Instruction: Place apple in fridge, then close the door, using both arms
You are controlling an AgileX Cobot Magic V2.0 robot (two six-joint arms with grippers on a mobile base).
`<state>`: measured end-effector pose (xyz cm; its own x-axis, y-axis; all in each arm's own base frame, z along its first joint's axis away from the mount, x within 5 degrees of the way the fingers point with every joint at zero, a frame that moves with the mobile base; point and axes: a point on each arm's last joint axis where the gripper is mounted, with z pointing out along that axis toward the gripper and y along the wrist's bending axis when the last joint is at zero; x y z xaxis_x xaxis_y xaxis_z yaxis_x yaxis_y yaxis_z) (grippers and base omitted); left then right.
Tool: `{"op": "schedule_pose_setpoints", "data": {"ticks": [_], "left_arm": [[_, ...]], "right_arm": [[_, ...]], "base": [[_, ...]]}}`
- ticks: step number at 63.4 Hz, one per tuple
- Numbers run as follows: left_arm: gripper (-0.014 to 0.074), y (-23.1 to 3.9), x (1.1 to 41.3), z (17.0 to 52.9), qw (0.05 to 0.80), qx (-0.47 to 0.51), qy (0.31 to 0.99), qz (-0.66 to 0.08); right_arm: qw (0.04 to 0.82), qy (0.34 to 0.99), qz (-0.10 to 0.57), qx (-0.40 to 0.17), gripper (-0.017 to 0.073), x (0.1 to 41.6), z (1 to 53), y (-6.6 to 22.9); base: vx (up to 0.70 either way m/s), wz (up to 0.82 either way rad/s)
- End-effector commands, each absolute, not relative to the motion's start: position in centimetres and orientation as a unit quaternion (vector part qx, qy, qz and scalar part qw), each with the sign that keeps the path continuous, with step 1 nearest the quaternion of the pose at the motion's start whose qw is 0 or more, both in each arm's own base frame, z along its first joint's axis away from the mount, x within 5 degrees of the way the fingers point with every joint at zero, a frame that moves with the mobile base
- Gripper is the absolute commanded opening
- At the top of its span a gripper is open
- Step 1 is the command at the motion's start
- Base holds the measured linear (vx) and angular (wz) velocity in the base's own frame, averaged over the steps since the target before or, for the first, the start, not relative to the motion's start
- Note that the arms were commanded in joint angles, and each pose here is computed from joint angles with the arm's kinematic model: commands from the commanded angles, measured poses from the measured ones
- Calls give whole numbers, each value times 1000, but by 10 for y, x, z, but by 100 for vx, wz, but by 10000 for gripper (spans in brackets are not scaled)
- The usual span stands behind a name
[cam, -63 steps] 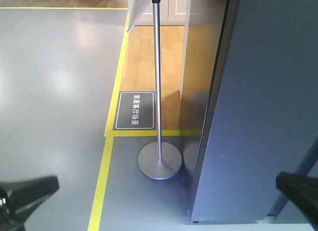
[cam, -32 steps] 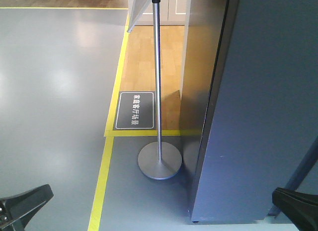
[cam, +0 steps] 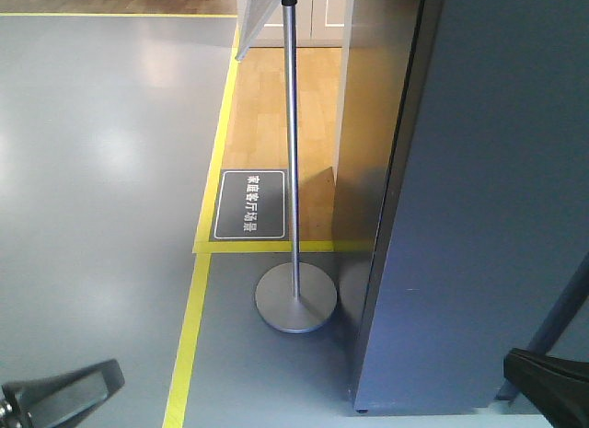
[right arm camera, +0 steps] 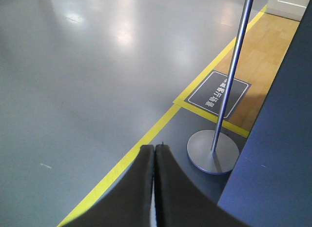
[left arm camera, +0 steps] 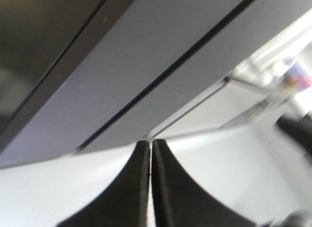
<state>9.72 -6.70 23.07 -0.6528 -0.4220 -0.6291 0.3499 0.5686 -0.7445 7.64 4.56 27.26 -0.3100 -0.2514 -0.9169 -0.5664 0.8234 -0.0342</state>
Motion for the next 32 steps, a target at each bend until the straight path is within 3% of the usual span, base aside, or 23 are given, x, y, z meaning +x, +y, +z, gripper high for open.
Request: {"op": "schedule_pose_setpoints", "data": {"ticks": [1, 10, 20, 27, 32], "left_arm": [[-8, -66, 103, 253, 426, -99, 716, -544], [-8, -59, 109, 267, 427, -191, 640, -609], [-8, -55, 110, 265, 423, -230, 618, -622], [-8, -50, 110, 247, 459, -231, 637, -575], [-8, -41, 111, 227, 510, -226, 675, -483]], "right_arm": [[551, 783, 152, -244, -7, 79, 283, 45], [551, 783, 153, -244, -7, 79, 283, 46], [550, 783, 154, -245, -7, 79, 283, 46], [546, 784, 158, -249, -7, 78, 282, 46], [544, 784, 159, -251, -7, 78, 282, 47]], "base": [[0, 0], [0, 0], [0, 0], [0, 0], [0, 0]]}}
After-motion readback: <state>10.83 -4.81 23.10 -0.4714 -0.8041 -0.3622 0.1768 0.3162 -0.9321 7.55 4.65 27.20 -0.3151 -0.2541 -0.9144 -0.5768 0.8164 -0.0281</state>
